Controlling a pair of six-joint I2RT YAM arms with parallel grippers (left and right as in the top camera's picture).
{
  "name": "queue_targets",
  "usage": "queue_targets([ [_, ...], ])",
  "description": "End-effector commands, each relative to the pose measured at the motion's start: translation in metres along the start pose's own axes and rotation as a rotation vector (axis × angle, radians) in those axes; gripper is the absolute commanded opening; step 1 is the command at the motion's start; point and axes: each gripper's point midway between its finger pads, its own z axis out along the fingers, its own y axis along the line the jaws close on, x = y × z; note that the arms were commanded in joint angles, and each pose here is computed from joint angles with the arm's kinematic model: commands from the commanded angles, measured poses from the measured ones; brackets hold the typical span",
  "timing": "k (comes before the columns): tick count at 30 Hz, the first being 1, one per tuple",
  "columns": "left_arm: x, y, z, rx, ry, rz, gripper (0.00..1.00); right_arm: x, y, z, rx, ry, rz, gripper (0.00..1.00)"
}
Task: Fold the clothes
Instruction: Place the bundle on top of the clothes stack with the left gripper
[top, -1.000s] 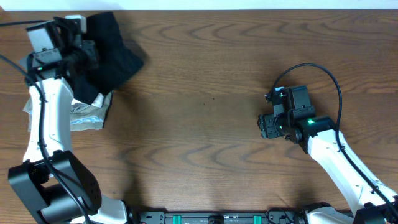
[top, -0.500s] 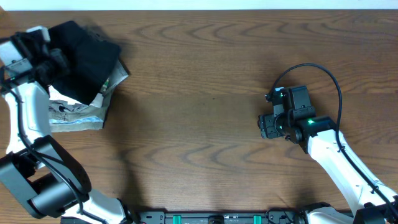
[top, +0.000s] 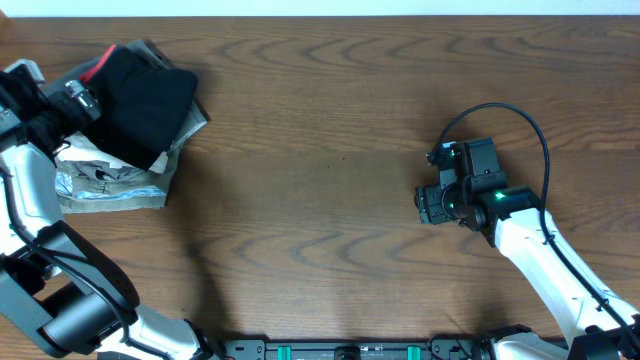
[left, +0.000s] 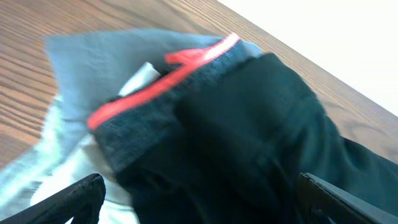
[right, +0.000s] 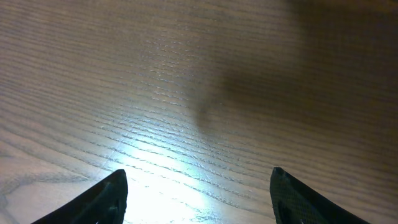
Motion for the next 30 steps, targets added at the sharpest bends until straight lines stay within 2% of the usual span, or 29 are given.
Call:
queue_targets([
  [1, -0.014, -0.027, -0.011, 0.079, -0.025, 0.014, 0.98, -0.005, 0.004, -0.003, 0.0, -0.014, -0.016, 0.73],
  [5, -0.019, -0.054, -0.021, 0.12, -0.05, 0.1, 0.98, -0.005, 0.004, -0.003, 0.0, -0.014, -0.016, 0.75],
  [6, -0.02, -0.062, -0.024, 0.135, -0.054, 0.112, 0.96, -0.005, 0.004, -0.003, 0.0, -0.014, -0.016, 0.74],
  [7, -0.021, -0.068, -0.026, 0.151, -0.059, 0.12, 0.74, -0.005, 0.004, -0.003, 0.0, -0.014, -0.016, 0.73],
  [8, -0.023, -0.075, -0.029, 0.175, -0.067, 0.128, 0.47, -0.005, 0.004, -0.003, 0.0, -0.014, -0.016, 0.73],
  [9, -0.025, -0.082, -0.032, 0.202, -0.076, 0.135, 0.36, -0.005, 0.004, -0.003, 0.0, -0.014, -0.016, 0.73],
  [14, -0.036, -0.105, -0.039, 0.337, -0.111, 0.101, 0.24, -0.005, 0.004, -0.003, 0.0, -0.014, -0.016, 0.73],
  [17, -0.033, -0.096, -0.029, 0.299, -0.1, 0.09, 0.14, -0.005, 0.004, -0.003, 0.0, -0.013, -0.015, 0.73],
  [20, -0.024, -0.081, -0.009, 0.255, -0.067, 0.067, 0.09, -0.003, 0.004, -0.003, 0.0, -0.008, -0.015, 0.72],
  [25, 0.005, -0.055, 0.034, 0.231, 0.026, 0.011, 0.09, 0.0, 0.003, -0.003, 0.001, 0.007, -0.014, 0.72],
  [30, 0.036, -0.009, 0.069, 0.175, 0.105, -0.077, 0.09, 0.005, 0.003, -0.003, 0.003, 0.028, -0.012, 0.72],
])
